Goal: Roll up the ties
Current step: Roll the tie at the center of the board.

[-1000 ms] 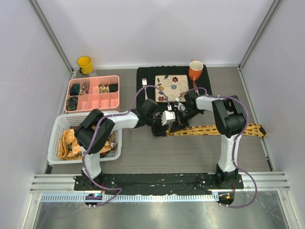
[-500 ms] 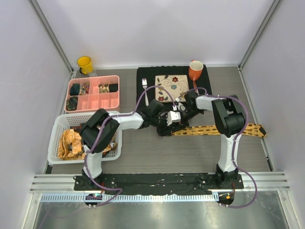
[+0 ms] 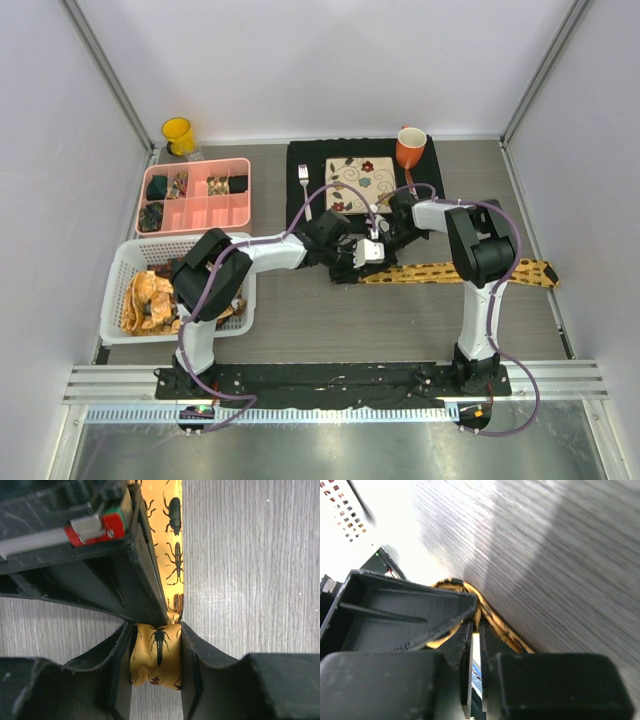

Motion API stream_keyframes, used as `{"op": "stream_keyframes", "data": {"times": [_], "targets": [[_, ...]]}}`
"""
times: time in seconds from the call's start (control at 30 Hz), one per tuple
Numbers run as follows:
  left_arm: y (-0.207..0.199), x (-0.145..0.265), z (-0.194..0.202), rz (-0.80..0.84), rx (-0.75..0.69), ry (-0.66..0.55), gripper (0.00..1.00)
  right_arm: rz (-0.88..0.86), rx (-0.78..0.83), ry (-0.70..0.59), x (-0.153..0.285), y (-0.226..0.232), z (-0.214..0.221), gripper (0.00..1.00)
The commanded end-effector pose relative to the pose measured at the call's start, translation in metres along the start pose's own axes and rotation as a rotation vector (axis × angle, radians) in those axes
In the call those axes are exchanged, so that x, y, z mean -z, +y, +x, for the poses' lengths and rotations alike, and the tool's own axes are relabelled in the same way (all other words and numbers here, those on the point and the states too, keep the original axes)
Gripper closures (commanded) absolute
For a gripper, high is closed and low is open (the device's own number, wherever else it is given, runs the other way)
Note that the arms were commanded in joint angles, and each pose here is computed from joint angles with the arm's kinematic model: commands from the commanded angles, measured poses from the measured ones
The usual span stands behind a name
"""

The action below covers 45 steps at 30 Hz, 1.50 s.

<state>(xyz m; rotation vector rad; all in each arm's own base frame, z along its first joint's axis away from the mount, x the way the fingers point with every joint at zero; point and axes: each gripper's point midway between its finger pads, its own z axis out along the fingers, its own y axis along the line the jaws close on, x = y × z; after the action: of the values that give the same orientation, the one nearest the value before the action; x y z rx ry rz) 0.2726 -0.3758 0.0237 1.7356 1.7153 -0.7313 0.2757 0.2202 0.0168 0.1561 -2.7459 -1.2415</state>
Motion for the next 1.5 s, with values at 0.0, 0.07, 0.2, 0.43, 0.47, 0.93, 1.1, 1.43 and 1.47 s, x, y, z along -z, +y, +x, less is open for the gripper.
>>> {"op": "stream_keyframes", "data": {"times": [0.0,0.07,0.2,0.43,0.47,0.93,1.1,1.43,1.47], "targets": [[-0.018,0.008,0.054,0.046,0.057,0.201,0.8,0.021,0.082,-0.092,0.031,0.003,-0.017,0.86],[-0.017,0.007,0.054,0.045,0.061,0.205,0.8,-0.003,0.082,-0.094,0.039,0.009,-0.013,0.82],[-0.016,0.004,0.055,0.048,0.068,0.208,0.8,-0.074,0.087,-0.103,0.049,0.022,-0.007,0.69],[-0.013,0.001,0.052,0.043,0.091,0.2,0.8,-0.173,0.083,-0.125,0.04,0.045,-0.007,0.6],[-0.013,0.001,0.052,0.04,0.093,0.2,0.8,-0.188,0.096,-0.134,0.037,0.046,-0.008,0.6],[-0.013,-0.001,0.048,0.043,0.108,0.185,0.81,-0.266,0.078,-0.211,0.016,0.053,-0.012,0.57],[-0.014,-0.001,0.05,0.043,0.112,0.188,0.81,-0.315,0.068,-0.217,0.017,0.064,-0.011,0.57],[-0.014,0.0,0.048,0.04,0.119,0.183,0.81,-0.355,0.098,-0.211,0.017,0.068,-0.012,0.8],[-0.014,0.0,0.049,0.041,0.121,0.184,0.81,-0.344,0.092,-0.206,0.014,0.063,-0.012,0.86]]}}
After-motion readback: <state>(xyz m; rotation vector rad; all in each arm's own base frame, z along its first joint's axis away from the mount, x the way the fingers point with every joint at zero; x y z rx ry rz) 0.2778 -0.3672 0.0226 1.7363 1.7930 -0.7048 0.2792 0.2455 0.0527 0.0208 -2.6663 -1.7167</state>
